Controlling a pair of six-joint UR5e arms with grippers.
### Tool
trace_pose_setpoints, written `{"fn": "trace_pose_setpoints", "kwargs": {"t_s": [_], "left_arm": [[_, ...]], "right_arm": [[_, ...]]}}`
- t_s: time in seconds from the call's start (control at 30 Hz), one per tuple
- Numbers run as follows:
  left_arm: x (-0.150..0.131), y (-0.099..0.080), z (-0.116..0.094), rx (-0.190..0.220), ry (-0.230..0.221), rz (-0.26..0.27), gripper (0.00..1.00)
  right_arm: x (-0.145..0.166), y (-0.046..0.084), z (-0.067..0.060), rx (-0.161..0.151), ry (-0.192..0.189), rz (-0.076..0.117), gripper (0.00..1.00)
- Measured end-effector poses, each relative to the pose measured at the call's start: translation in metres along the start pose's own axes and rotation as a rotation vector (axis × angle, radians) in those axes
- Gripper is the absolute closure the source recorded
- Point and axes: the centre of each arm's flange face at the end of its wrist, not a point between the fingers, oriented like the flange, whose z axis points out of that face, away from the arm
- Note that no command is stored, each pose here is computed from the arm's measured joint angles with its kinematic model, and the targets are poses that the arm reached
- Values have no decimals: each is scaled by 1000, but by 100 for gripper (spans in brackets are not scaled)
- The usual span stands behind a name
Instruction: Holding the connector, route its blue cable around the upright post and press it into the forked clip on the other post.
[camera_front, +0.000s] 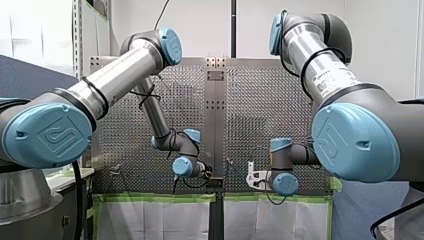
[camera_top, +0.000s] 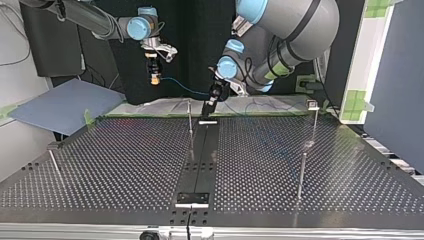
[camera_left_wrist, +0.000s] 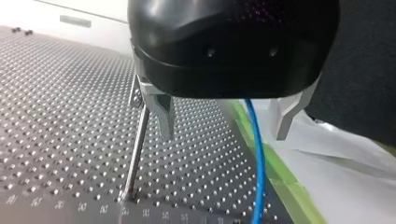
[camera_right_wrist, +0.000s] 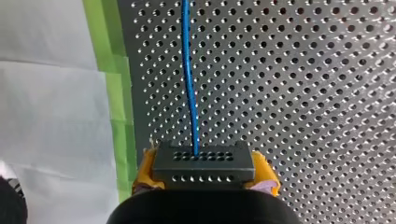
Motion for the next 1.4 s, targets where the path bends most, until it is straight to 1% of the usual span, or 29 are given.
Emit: {"fn": "trace_pose_setpoints", "kwargs": {"t_s": [0.07, 0.13, 0.23, 0.43, 0.67, 0.77, 0.83, 1.0, 1.1, 1.37, 1.4], "left_arm": [[0, 1, 0, -9, -5, -16, 1], [-1, 1, 1, -15, -11, -35, 1], [-2, 2, 2, -23, -17, -61, 1], [-2, 1, 0, -54, -22, -109, 1], [0, -4, -4, -106, -24, -176, 1], [0, -7, -7, -128, -27, -205, 1], [1, -9, -8, -142, -29, -216, 1], [5, -12, -15, -177, -35, -219, 1], [6, -16, -18, -193, -41, -203, 1], [7, -30, -26, -226, -48, -135, 1], [7, -33, -27, -229, -47, -125, 1]], "right_arm": [[0, 0, 0, 2, -1, -7, 98], [1, 0, 2, 8, 2, -11, 98], [3, -1, 6, 26, 4, -13, 98], [6, -5, 13, 75, -2, -16, 98], [9, -10, 16, 138, 6, -12, 98], [9, -11, 17, 151, 5, -12, 98], [9, -11, 17, 153, 5, -13, 98], [9, -11, 17, 162, 5, -16, 98], [10, -13, 18, 175, 7, -18, 98], [9, -23, 15, 237, 5, -35, 98], [9, -24, 14, 241, 4, -36, 98]]}}
